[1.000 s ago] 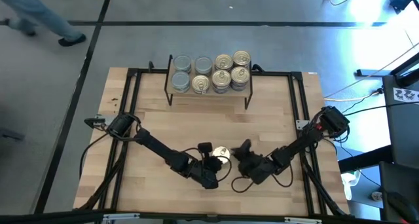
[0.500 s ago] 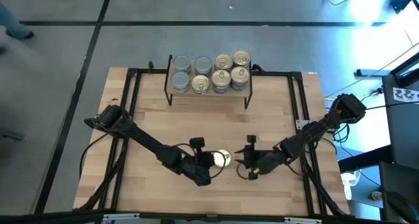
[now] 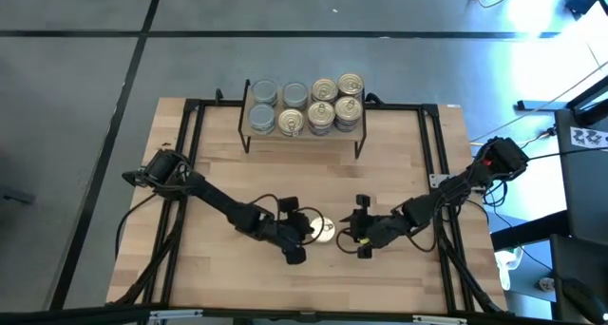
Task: Stack canned seafood by type on shelf
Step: Stack the blue pink tuna can with the blue pink tuna can on the shelf
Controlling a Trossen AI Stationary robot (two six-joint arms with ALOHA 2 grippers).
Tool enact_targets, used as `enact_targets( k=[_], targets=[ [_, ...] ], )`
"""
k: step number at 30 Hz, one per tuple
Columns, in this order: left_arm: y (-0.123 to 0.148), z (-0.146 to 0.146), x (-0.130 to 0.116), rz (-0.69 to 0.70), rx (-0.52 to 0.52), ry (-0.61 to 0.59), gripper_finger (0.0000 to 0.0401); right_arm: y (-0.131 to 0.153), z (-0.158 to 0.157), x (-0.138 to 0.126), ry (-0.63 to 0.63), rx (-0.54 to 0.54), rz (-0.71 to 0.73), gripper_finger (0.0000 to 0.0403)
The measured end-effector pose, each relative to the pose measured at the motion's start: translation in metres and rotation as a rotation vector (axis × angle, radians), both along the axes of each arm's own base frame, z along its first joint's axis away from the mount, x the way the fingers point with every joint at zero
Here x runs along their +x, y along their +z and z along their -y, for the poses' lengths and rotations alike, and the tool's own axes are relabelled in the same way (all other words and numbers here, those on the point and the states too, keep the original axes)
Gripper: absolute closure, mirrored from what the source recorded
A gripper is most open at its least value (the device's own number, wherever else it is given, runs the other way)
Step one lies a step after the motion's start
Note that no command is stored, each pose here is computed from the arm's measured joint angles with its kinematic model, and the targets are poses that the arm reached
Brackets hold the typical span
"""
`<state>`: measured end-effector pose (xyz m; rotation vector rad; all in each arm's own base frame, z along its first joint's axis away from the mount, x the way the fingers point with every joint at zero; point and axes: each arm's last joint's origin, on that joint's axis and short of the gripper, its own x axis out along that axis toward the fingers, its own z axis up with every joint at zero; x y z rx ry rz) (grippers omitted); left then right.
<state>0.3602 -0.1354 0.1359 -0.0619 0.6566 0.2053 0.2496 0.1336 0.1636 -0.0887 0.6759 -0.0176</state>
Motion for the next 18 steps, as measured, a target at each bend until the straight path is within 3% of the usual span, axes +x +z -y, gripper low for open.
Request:
enact_targets(
  k=[18],
  targets=[
    [-0.01,0.002,-0.013,-0.057,0.025,0.021,0.0399,0.0,0.0,0.0,0.004,0.0,-0.002,0.026]
  ],
)
